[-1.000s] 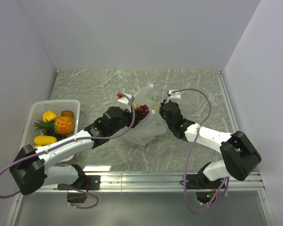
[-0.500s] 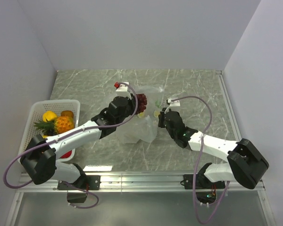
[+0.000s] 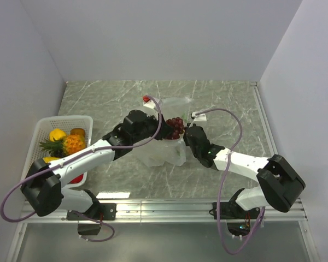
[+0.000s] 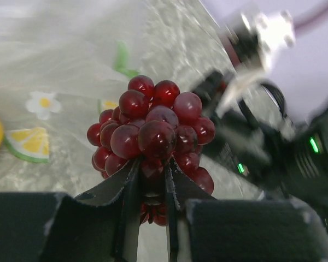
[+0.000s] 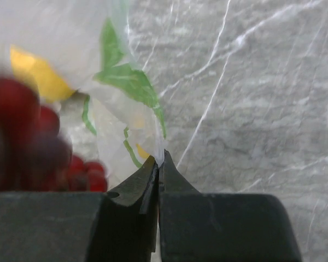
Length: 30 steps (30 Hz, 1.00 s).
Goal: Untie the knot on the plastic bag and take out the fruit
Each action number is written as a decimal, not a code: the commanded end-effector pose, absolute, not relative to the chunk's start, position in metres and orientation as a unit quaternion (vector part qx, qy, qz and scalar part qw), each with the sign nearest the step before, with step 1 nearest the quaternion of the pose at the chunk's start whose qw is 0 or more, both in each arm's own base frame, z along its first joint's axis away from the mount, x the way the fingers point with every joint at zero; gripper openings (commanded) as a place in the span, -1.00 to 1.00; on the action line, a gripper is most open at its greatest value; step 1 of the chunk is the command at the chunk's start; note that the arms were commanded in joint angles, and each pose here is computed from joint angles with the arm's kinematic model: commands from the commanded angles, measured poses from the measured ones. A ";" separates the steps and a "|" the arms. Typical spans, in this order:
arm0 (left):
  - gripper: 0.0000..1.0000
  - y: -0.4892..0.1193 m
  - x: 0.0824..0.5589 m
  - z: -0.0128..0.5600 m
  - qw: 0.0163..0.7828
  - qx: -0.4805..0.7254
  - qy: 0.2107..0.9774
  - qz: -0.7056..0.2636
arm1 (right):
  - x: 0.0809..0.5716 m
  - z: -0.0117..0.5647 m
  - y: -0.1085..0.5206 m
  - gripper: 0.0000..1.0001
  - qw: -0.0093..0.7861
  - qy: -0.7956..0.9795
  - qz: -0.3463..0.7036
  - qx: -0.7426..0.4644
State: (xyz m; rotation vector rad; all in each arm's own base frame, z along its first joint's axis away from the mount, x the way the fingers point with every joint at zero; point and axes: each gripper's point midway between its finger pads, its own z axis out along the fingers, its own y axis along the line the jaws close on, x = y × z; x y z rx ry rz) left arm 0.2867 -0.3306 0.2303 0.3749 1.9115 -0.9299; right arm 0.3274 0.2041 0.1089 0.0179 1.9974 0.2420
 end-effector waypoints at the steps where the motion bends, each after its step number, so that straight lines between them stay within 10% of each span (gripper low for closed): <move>1: -0.85 -0.329 0.257 0.262 0.486 0.220 0.735 -0.418 | 0.344 0.137 0.195 -1.00 0.570 0.816 0.089 0.034; 19: -0.81 -0.291 0.294 0.448 0.658 0.043 0.534 -0.529 | 0.323 0.114 0.190 -1.00 0.549 0.829 0.102 0.025; 30: -0.95 -0.200 0.328 0.486 0.702 -0.076 0.552 -0.444 | 0.324 0.123 0.179 -1.00 0.554 0.828 0.075 0.035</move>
